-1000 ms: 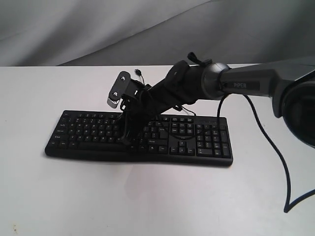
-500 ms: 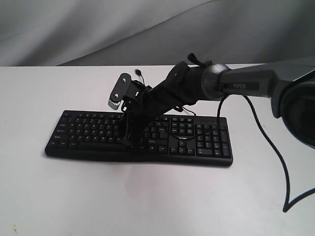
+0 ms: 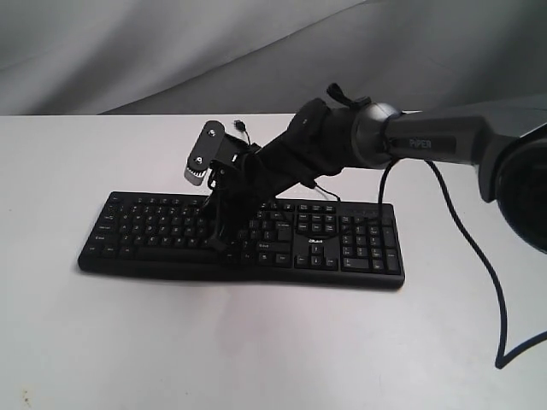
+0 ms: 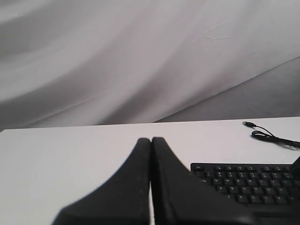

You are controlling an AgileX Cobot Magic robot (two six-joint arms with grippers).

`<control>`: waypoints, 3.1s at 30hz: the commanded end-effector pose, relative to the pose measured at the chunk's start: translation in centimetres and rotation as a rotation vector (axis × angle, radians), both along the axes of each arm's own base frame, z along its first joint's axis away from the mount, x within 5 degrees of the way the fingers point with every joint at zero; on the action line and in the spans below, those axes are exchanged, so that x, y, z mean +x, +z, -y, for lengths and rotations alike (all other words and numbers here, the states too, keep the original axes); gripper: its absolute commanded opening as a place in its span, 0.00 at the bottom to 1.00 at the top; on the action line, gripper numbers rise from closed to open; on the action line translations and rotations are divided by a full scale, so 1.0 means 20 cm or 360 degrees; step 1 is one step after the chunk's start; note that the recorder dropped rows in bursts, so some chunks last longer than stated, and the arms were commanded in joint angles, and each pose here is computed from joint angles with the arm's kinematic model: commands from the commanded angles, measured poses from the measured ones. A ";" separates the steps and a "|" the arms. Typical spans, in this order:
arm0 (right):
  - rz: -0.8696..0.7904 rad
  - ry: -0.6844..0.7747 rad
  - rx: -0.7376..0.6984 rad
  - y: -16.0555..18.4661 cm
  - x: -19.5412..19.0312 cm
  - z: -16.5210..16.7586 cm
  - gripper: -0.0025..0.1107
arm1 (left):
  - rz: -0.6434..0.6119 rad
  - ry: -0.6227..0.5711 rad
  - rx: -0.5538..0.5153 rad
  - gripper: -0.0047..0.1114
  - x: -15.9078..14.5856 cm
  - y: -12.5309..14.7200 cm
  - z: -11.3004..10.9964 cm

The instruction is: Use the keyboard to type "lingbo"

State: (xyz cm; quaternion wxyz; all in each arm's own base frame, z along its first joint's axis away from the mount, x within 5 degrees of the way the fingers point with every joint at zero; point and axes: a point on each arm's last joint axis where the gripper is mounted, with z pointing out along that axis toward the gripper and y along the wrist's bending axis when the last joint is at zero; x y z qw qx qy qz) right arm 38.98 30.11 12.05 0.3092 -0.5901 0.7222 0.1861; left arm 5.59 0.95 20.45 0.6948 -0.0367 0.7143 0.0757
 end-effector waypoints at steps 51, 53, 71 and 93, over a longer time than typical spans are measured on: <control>0.0007 0.0122 0.0052 -0.02 -0.02 -0.23 0.02 | 0.0016 -0.0012 -0.0001 0.04 0.00 0.00 0.00; 0.0007 0.0122 0.0052 -0.02 -0.02 -0.23 0.02 | 0.0016 -0.0012 -0.0001 0.04 0.00 0.00 0.00; -0.0019 0.0156 0.0068 0.01 -0.01 -0.25 0.02 | 0.0016 -0.0012 -0.0001 0.04 0.00 0.00 0.00; -0.0106 0.0213 -0.0077 -0.01 -0.04 -0.22 0.02 | 0.0016 -0.0012 -0.0001 0.04 0.00 0.00 0.00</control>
